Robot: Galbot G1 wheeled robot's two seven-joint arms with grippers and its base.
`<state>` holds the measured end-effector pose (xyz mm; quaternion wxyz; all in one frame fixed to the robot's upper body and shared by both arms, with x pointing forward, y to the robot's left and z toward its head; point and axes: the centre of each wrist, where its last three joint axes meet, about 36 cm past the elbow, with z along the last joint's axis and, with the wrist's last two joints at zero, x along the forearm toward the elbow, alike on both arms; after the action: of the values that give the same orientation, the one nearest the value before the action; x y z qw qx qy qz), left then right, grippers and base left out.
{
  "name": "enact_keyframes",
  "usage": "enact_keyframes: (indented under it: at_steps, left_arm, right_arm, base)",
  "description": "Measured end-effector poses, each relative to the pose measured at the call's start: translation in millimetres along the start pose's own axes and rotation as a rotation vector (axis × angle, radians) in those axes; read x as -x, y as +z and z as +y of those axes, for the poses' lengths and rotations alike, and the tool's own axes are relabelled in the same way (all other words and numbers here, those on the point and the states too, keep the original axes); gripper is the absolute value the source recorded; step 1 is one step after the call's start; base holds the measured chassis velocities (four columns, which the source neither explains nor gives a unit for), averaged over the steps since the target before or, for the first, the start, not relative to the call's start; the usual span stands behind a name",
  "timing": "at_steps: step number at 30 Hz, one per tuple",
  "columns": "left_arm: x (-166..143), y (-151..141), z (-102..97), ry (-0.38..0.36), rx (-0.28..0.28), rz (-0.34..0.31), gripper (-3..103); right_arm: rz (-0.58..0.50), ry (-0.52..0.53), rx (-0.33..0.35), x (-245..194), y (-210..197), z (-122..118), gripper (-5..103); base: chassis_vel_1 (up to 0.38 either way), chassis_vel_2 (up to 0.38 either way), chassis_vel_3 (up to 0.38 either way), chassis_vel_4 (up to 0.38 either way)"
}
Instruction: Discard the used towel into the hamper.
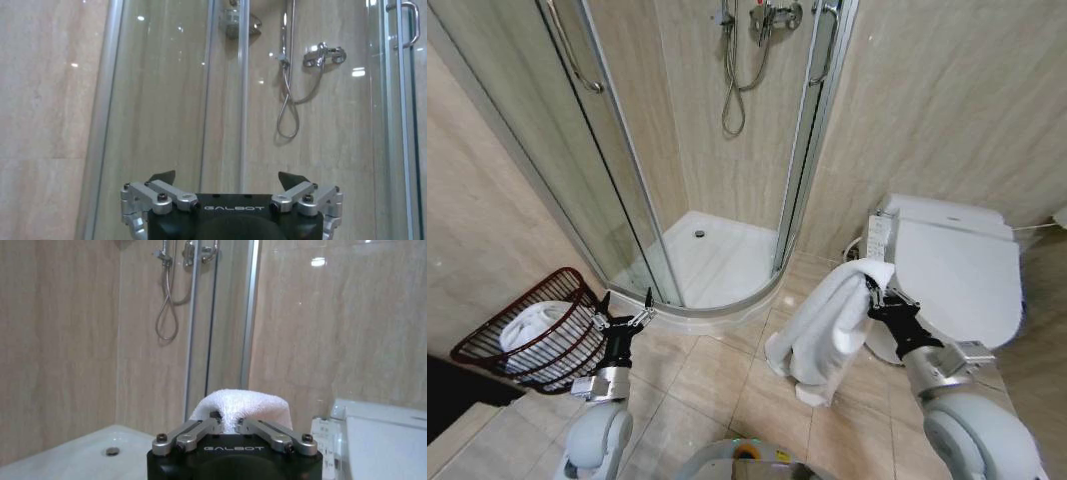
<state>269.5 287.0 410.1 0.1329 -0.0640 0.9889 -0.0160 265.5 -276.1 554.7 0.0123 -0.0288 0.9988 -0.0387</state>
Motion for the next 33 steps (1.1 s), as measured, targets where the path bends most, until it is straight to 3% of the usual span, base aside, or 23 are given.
enact_keyframes:
  at_steps: [33]
  left_arm:
    - [-2.7, 1.9, -1.1, 0.0, 0.002, -0.005, 100]
  right_arm:
    - [-0.025, -0.019, 0.011, -1.8, 2.6, 1.3, 3]
  base:
    - [0.155, 0.021, 0.019, 0.158]
